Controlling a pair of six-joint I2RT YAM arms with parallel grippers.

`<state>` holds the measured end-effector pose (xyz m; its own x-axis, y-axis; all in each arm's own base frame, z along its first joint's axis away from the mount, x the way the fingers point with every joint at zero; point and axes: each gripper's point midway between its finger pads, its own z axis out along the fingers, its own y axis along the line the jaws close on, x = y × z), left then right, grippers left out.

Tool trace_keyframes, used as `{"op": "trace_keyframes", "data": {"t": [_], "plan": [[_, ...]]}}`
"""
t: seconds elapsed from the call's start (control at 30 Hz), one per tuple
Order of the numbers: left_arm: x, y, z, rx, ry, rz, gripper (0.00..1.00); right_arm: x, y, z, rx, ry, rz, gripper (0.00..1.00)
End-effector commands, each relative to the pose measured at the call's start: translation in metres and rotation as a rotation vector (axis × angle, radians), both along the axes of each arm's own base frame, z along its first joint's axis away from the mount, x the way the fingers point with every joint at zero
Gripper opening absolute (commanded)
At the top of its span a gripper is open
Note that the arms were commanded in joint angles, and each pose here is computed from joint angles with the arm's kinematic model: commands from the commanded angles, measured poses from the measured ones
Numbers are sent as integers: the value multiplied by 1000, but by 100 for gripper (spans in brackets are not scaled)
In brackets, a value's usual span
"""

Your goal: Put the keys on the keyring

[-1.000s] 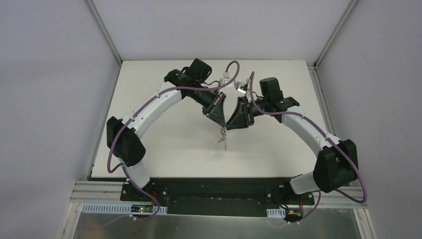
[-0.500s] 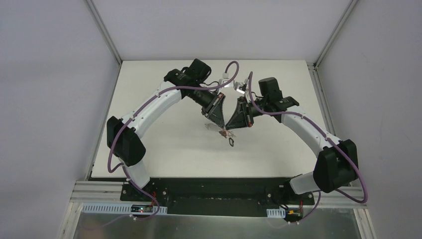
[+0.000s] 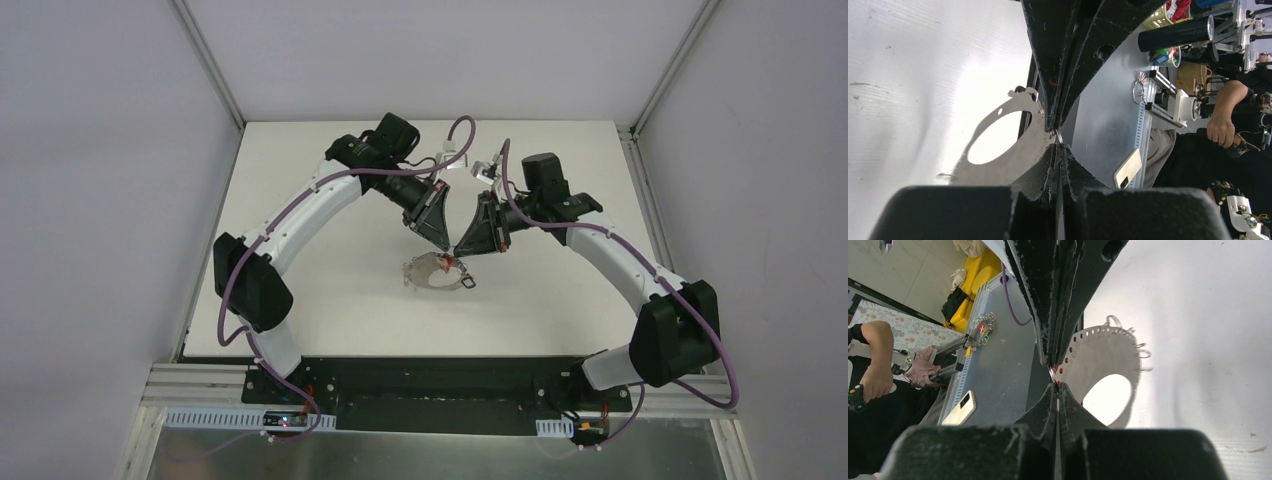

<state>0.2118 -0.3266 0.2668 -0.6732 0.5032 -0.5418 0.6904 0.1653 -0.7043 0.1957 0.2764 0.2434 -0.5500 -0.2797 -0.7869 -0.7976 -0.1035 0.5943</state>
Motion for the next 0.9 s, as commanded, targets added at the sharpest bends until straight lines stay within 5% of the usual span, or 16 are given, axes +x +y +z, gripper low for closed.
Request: {"op": "trace_keyframes", "data": {"t": [0.0, 0.23, 0.53, 0.7, 0.87], "plan": [[13, -5, 18, -78, -84, -10, 5, 1, 1, 41, 92, -74, 26, 0], [21, -3, 26, -104, -127, 9, 19, 13, -3, 46, 95, -37, -24, 0], [22, -1, 29, -131, -141, 19, 23, 27, -6, 48, 87, -23, -91, 0], [23, -1, 29, -137, -146, 29, 19, 34, -8, 49, 100, 8, -123, 0], [25, -3, 30, -143, -148, 35, 4, 36, -8, 48, 101, 16, -130, 0]]}}
